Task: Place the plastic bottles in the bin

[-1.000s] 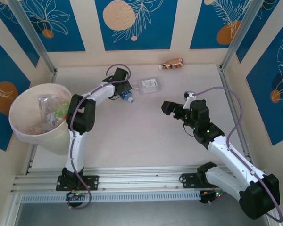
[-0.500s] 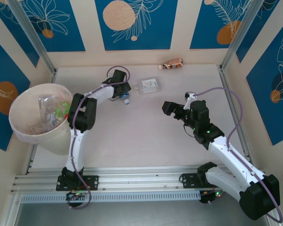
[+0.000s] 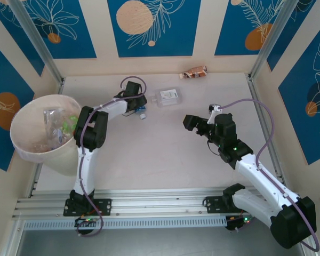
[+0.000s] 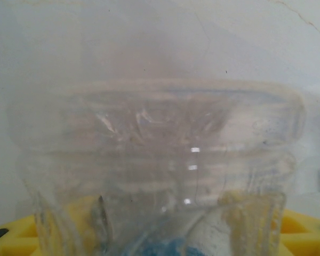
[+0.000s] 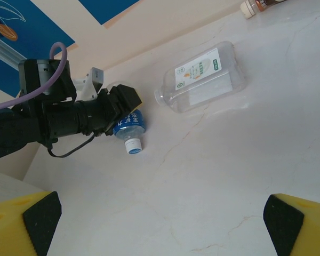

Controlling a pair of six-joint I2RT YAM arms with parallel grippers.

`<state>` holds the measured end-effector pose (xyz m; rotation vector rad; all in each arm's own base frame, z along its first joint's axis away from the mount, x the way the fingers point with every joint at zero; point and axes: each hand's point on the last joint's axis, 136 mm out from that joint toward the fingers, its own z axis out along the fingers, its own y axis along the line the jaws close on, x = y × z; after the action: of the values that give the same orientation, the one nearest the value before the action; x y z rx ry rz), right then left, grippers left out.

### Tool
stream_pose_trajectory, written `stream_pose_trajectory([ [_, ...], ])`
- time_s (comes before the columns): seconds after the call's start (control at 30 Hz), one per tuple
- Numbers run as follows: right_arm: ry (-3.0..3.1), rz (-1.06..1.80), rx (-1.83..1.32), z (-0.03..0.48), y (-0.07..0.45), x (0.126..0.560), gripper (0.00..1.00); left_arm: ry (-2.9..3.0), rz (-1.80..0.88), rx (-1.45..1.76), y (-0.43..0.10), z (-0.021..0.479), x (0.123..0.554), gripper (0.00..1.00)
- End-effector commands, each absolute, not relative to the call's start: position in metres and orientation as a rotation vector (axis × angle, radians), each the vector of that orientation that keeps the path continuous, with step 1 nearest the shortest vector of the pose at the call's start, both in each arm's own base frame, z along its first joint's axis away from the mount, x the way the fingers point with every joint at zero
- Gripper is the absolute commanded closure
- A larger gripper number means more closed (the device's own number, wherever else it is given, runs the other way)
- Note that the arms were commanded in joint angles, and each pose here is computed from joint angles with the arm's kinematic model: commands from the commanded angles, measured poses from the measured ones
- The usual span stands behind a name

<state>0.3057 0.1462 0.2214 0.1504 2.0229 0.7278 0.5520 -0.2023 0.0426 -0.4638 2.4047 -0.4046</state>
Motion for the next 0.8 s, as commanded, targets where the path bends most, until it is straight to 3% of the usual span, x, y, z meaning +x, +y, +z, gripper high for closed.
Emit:
stream_pose_trajectory([
  [0.0,2.02,0.717,0.173,0.218,0.142,0.307,0.0,2.405,-0.438,-0.424,-0.201,0.058,0.546,0.48],
  [0.27,2.018,0.745,0.128,0.218,0.15,0.308,0.0,2.268,-0.581,-0.305,-0.21,0.128,0.528,0.54],
  [0.77,1.939,0.828,0.109,0.232,0.162,0.314,0.0,1.95,-0.883,0.004,-0.231,0.287,0.445,0.56],
])
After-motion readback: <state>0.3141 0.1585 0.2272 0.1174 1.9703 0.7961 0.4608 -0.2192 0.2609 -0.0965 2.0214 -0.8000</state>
